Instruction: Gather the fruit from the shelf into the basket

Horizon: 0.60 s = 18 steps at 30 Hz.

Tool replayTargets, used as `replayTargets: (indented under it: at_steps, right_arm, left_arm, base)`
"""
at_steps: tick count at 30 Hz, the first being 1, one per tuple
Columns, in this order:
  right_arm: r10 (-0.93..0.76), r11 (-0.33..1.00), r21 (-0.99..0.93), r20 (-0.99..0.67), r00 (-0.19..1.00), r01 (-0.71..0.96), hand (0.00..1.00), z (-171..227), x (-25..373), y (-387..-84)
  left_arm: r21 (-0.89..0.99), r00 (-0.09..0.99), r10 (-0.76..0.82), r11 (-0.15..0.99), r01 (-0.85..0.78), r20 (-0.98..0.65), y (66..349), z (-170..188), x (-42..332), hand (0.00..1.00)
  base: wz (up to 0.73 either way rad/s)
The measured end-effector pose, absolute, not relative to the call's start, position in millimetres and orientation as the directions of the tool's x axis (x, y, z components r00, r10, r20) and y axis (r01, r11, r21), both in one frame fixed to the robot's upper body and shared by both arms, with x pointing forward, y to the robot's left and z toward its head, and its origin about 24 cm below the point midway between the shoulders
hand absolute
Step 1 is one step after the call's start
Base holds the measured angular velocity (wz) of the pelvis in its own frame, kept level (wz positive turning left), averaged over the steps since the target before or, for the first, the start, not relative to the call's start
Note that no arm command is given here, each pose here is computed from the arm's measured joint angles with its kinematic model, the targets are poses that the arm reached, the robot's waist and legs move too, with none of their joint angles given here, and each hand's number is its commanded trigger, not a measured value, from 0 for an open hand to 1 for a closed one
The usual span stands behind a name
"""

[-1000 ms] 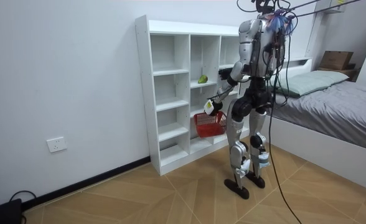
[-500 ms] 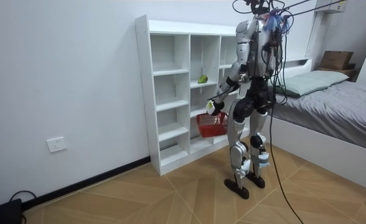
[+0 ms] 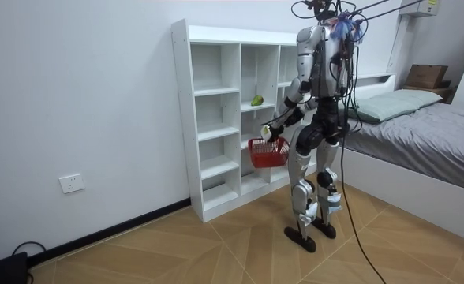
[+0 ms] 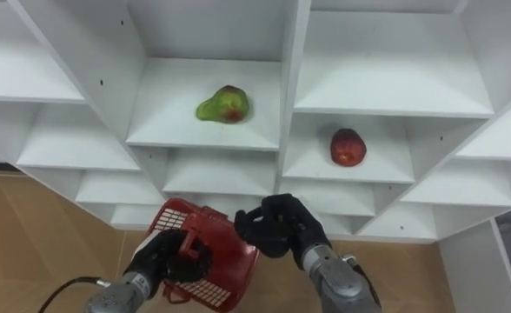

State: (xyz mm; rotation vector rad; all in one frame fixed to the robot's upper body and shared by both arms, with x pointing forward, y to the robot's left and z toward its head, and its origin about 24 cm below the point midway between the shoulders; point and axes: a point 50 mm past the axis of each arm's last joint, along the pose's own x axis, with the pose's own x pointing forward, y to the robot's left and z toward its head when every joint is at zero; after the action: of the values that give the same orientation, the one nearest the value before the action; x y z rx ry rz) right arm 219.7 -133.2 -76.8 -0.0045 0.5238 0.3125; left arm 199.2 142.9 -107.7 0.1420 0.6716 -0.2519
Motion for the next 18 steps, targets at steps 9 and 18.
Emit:
replayTargets:
  at_steps: [9, 18]
  right_arm:
    - [0.296, 0.951, 0.074, -0.501, 0.813, -0.301, 1.0, -78, 220, -130]
    - [0.302, 0.947, 0.071, -0.537, 0.788, -0.314, 1.0, -86, 221, -128]
  left_arm:
    - [0.009, 0.789, -0.238, 0.955, 0.295, -0.566, 133, -94, 210, 1.0]
    - [-0.004, 0.792, -0.288, 0.941, 0.339, -0.538, 125, -89, 213, 1.0]
  base:
    - [0.03]
    - [-0.01]
